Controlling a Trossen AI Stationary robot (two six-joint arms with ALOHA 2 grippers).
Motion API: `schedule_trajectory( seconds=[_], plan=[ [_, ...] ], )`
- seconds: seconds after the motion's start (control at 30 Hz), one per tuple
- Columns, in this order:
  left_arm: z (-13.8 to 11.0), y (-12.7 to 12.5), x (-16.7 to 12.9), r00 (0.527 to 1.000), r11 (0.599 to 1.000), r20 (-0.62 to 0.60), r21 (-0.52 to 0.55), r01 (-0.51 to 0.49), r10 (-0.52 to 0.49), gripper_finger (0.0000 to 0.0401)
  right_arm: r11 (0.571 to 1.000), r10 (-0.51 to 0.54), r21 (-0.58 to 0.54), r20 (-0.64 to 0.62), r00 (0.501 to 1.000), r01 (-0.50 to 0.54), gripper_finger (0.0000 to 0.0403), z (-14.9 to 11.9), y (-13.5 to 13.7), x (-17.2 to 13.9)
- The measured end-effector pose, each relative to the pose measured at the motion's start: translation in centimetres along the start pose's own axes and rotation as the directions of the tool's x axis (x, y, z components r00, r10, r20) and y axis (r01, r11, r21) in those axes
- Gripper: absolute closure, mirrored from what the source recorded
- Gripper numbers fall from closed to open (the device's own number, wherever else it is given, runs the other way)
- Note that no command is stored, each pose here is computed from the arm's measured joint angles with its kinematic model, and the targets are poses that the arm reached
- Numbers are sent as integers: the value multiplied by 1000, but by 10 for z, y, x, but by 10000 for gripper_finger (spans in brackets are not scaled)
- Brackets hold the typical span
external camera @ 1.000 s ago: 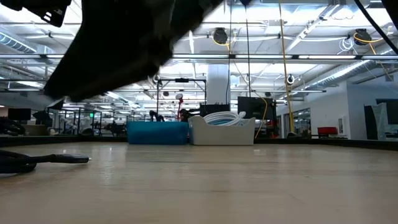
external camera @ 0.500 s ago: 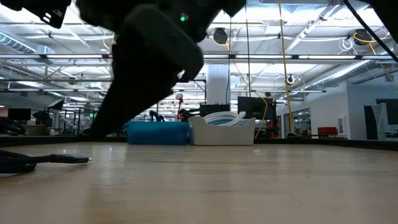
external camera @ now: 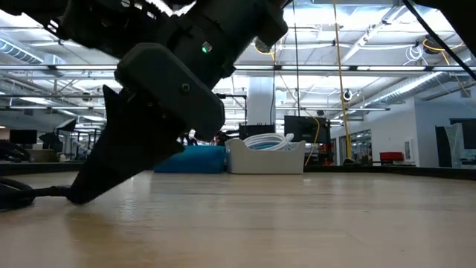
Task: Pick & Place USB Port
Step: Put the black usb cable into the gray bin
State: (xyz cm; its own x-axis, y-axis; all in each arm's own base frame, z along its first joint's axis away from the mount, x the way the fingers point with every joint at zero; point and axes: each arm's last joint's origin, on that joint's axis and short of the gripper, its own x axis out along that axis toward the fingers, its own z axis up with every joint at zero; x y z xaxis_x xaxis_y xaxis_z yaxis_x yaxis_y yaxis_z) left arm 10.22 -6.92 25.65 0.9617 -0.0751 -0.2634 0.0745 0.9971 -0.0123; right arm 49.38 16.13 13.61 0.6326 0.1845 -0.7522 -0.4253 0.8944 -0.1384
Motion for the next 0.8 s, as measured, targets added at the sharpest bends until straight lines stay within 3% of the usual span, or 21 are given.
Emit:
schedule_trajectory(
  seconds=[0.27, 0.63, 0.8],
  plan=[
    [-1, 0, 0, 1000, 1000, -11, -4, 0, 0, 380, 998, -14, -52, 97, 995, 19, 195, 26, 4, -13],
    [-1, 0, 0, 1000, 1000, -10, -7, 0, 0, 380, 999, 30, -20, 87, 996, -28, 195, 24, 3, -13],
    [-1, 0, 0, 1000, 1000, -10, -10, 0, 0, 380, 992, 114, 44, 94, 989, -118, 204, 14, -3, 4]
  ],
)
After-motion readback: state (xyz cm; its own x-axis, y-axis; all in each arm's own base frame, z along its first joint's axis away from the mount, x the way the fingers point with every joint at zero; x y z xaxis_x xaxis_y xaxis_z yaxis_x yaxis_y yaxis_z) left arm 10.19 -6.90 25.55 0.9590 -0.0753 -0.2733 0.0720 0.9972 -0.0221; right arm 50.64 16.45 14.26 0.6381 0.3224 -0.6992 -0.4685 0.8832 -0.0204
